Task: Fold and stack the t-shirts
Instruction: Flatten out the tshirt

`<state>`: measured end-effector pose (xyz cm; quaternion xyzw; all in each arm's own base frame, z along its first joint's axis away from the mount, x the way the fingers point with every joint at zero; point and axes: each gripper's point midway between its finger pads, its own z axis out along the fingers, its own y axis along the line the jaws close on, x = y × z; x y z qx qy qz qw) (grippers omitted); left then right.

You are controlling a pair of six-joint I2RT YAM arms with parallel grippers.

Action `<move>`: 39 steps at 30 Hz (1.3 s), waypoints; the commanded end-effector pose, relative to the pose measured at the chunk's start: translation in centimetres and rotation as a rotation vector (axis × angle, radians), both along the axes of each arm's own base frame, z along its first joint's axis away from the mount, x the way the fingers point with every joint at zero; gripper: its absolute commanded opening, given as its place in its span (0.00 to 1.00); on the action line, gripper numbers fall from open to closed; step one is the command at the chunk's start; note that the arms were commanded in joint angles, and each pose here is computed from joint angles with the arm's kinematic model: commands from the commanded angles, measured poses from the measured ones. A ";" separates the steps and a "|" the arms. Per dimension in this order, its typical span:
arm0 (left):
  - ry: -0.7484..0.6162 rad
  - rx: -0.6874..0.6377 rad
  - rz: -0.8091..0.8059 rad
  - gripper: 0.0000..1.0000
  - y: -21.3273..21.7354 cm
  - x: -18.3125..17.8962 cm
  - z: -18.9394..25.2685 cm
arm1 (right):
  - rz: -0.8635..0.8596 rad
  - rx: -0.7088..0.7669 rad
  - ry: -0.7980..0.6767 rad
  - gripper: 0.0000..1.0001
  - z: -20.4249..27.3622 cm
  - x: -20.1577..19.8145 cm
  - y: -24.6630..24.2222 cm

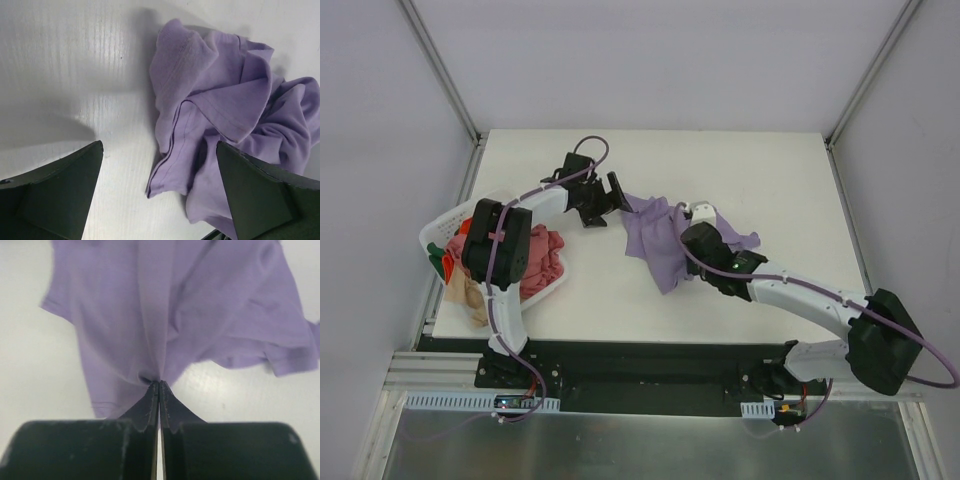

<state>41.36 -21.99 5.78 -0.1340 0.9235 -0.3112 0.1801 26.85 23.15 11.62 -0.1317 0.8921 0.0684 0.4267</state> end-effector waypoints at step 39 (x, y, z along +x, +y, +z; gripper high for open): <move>-0.233 0.079 0.083 0.00 5.0 2.9 6.5 | -0.797 0.145 0.040 0.00 -2.9 -2.1 -24.9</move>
